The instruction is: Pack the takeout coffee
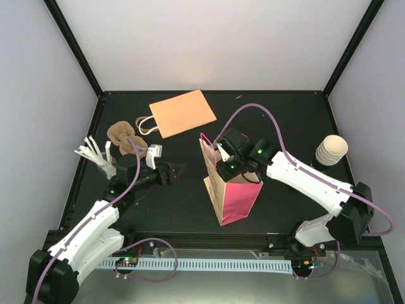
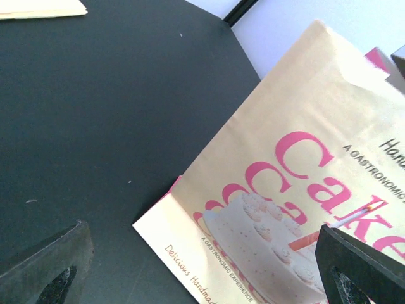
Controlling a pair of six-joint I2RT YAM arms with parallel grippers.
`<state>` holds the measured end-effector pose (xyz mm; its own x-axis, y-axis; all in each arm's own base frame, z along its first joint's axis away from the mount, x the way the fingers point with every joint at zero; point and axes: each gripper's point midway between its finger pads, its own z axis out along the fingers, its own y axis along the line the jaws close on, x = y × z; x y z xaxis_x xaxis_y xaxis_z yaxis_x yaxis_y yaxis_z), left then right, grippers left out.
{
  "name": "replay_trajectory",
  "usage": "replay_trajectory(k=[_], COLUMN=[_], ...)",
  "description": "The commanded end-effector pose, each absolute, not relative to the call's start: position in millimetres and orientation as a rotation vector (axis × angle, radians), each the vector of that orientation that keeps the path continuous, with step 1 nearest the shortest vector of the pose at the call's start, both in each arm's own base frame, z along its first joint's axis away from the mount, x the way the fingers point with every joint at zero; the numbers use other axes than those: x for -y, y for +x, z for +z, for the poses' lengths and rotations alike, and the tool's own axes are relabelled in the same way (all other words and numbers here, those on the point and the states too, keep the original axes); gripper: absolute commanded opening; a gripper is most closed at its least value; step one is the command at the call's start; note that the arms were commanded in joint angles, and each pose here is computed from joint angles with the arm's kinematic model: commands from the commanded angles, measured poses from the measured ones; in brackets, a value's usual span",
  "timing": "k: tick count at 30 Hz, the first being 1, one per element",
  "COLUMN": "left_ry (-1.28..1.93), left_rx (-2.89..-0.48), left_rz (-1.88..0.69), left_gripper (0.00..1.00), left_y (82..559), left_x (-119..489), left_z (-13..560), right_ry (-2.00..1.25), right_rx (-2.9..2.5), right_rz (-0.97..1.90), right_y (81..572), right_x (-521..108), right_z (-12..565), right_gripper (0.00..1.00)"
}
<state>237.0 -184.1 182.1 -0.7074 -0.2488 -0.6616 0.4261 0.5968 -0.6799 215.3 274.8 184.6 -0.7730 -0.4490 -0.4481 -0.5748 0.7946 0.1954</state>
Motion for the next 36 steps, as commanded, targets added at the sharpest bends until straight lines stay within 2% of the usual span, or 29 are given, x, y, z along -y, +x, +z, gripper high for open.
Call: replay_trajectory(k=[1,9,14,19,23,30,36], left_ry=[0.226,0.369,0.498,0.654,0.728,0.810,0.858], left_rx=[-1.961,-1.830,-1.734,-1.592,-1.498,-1.507,-1.531], left_rz=[-1.159,-1.237,-1.198,-1.144,-1.125,-1.008,-1.071], left_gripper=[0.99,0.97,0.94,0.85,0.83,0.86,0.71], left_y=[242.0,246.8,239.6,230.4,229.1,248.2,256.2], left_x=[191.7,210.5,223.2,233.3,241.5,249.5,263.4], left_z=[221.7,284.6,329.2,358.6,365.1,354.1,344.3], right_ry=[-0.771,-0.771,-0.792,-0.815,-0.823,-0.831,-0.835], right_rx=[-2.558,-2.581,-2.582,-2.576,-2.577,-2.566,-2.565], right_rz=[0.427,0.366,0.364,0.366,0.373,0.400,0.402], right_y=[218.2,220.5,218.1,214.5,212.7,211.1,210.8], right_x=[-269.8,-265.3,-268.8,-272.9,-274.8,-278.3,-278.5], right_z=[204.1,193.3,188.3,186.0,185.2,189.8,189.1], right_gripper=[0.03,0.02,0.01,0.01,0.01,0.01,0.01])
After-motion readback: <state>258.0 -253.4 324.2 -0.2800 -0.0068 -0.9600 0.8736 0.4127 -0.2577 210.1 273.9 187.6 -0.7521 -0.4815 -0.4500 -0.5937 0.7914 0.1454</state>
